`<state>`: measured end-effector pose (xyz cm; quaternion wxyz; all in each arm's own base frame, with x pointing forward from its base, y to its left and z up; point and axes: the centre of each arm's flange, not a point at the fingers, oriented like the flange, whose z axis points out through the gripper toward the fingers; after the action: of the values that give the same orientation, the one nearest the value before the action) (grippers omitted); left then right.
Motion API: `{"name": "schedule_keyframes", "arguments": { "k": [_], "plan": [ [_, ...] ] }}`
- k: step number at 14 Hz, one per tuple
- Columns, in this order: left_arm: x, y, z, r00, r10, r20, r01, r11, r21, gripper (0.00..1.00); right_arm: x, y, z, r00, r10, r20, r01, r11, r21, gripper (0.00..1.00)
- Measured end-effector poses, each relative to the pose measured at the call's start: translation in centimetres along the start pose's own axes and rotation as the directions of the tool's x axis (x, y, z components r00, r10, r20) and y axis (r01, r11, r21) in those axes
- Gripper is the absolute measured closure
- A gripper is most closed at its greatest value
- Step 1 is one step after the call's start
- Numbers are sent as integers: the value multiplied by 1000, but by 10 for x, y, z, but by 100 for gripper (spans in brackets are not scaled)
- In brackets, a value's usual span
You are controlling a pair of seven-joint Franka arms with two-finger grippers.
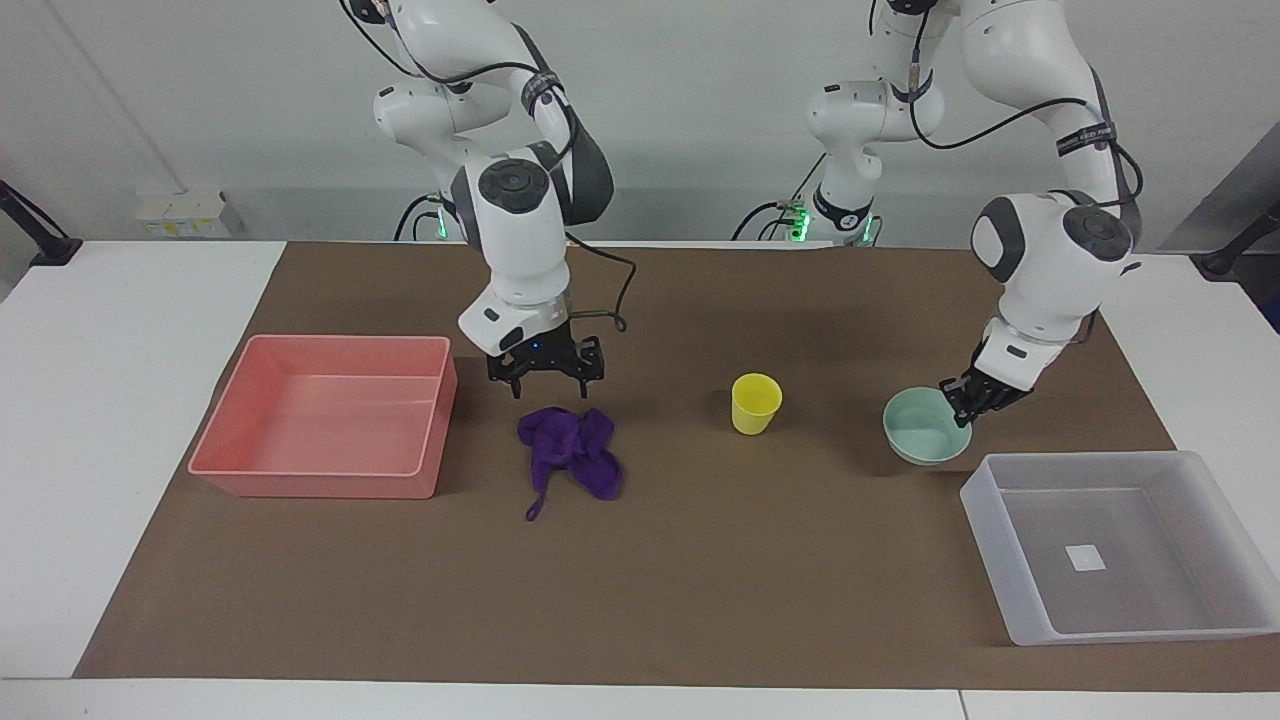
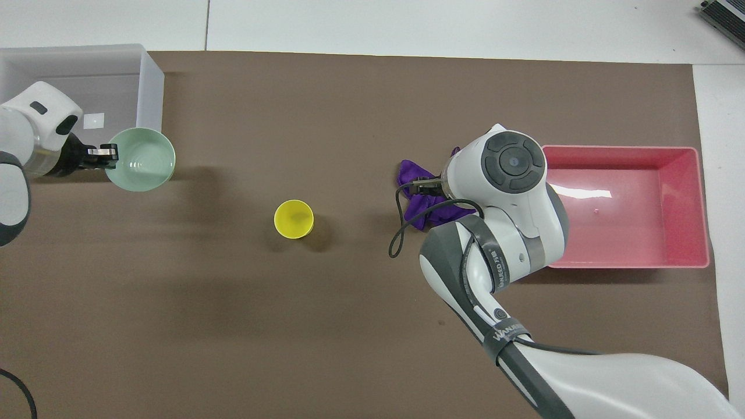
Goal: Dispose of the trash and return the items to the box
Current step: 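Lift the green bowl into the white bin while the right gripper grasps the cloth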
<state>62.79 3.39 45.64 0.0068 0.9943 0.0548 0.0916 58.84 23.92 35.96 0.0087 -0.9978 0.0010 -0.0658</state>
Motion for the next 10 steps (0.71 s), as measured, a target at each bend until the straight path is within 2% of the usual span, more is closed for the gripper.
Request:
{"name": "schedule_keyframes", "arguments": {
  "k": [6,10],
  "plan": [
    [72,-69,6,995,-94,-20,95,995,19,96,-12,-14,37,1000,-28,-5,28,1000,4,0],
    [110,-95,43,992,-125,-27,125,992,13,96,-18,-9,53,999,-36,12,37,999,-16,0]
  ]
}}
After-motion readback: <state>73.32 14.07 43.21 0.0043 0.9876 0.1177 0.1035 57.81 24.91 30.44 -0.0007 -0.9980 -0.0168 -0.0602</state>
